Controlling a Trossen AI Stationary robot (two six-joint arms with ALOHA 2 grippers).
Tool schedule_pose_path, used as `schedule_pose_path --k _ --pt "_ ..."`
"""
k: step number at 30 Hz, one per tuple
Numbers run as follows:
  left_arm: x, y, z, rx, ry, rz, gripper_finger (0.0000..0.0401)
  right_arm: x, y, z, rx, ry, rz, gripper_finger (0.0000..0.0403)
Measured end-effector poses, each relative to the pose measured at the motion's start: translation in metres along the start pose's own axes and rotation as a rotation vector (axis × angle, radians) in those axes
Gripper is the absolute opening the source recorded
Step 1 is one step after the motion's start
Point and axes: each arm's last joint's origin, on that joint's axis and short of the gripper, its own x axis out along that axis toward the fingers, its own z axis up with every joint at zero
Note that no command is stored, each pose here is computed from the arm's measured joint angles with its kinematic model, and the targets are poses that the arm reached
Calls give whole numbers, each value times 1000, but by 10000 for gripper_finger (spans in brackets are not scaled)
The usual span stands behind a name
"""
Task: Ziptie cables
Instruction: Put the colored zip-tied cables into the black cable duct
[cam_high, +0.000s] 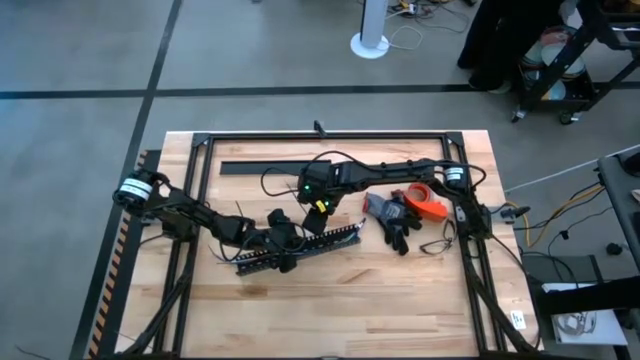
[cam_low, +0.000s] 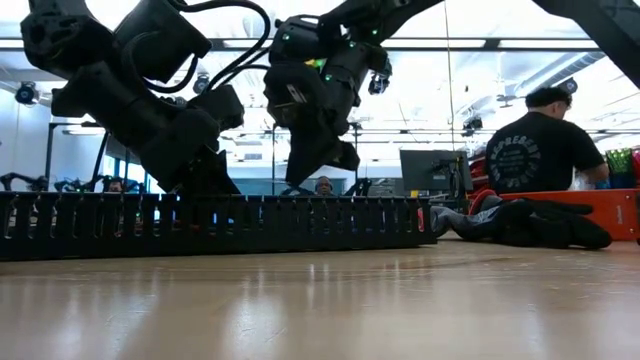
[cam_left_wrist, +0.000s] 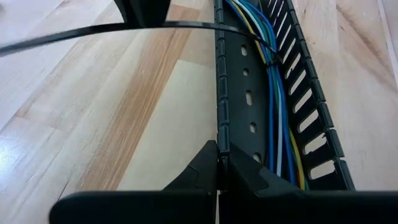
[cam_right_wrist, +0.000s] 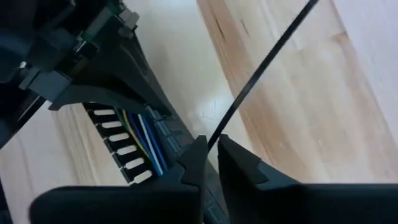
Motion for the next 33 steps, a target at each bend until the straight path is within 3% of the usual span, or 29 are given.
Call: schedule_pose_path --k 9,17,33 --pt "0 0 0 -1 -1 -1 0 3 0 0 3 11 22 65" --pt "0 0 0 -1 -2 -1 0 10 -4 0 41 1 -8 5" --pt "0 0 0 -26 -4 -1 0 18 22 -12 323 -89 -220 0"
